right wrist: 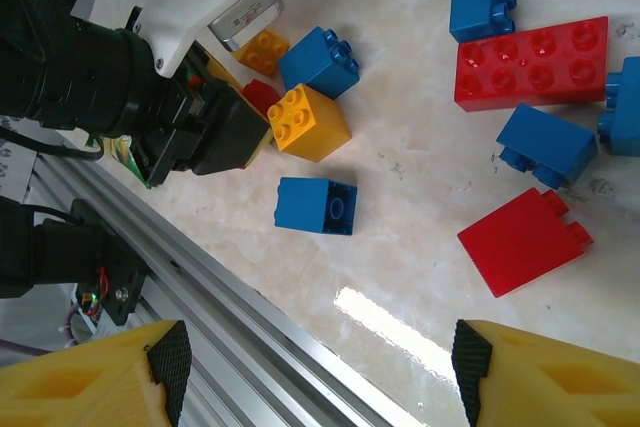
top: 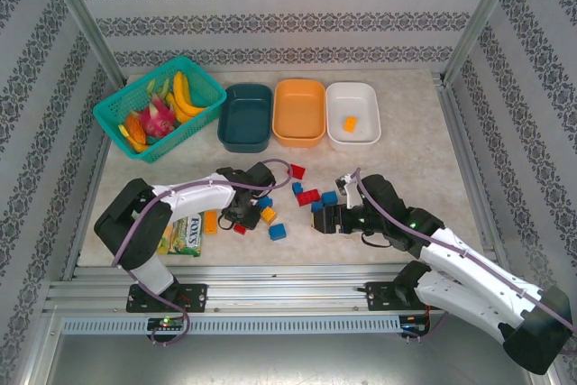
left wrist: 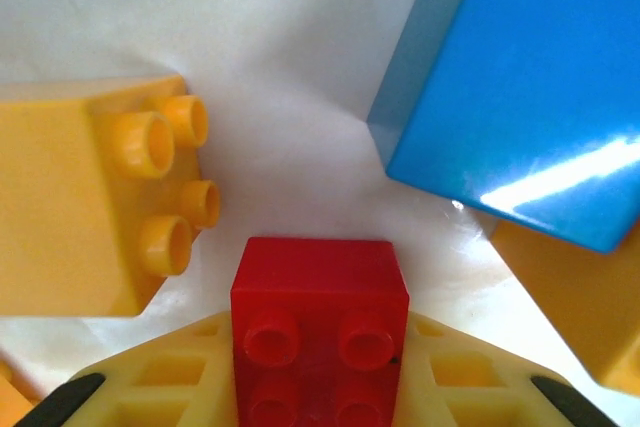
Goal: Sort the legos into containers by color
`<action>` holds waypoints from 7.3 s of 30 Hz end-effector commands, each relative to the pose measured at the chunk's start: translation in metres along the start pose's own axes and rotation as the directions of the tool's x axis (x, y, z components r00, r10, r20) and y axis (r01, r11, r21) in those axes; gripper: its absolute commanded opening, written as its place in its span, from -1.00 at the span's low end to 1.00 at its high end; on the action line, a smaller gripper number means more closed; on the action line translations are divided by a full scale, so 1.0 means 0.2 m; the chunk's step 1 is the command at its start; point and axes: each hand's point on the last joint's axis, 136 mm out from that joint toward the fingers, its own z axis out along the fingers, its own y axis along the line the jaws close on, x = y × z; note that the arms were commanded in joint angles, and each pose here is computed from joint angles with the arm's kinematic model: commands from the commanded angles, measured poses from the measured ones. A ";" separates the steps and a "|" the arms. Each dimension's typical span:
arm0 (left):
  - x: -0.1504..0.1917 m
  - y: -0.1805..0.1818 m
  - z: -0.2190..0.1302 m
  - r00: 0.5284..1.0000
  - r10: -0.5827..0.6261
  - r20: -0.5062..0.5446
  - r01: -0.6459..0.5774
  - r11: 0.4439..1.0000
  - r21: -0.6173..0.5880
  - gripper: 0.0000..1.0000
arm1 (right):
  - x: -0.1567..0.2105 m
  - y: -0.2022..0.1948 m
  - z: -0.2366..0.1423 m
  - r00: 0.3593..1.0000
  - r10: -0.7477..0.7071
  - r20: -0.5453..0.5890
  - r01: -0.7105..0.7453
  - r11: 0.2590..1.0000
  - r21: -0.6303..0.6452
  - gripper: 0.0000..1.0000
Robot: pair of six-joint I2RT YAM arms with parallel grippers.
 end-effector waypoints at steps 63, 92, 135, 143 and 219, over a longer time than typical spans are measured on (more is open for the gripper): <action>-1.47 0.74 -0.68 0.789 -0.492 0.369 0.458 0.870 0.181 0.45 | -1.12 -0.06 -0.08 0.883 0.270 0.384 -0.323 0.943 0.078 0.42; -0.38 -0.29 -0.95 0.770 -0.519 0.371 0.202 0.750 0.630 1.00 | -0.11 -1.06 -0.34 0.740 0.645 0.192 -0.610 0.521 0.597 0.26; -0.82 0.07 -1.18 0.673 -0.662 0.328 0.356 0.679 0.642 0.99 | -0.89 -0.28 0.08 0.982 0.176 0.075 -0.190 0.858 0.476 -0.45; -1.05 0.30 -1.17 0.613 -0.716 0.333 0.402 0.646 0.649 0.98 | -1.21 -0.38 0.43 0.979 0.195 0.049 -0.194 0.850 0.489 -0.45; -0.04 0.24 -0.92 0.686 -0.717 0.126 0.527 0.609 0.593 0.89 | -0.64 -0.24 -0.05 0.973 0.179 0.147 -0.229 0.843 0.486 0.09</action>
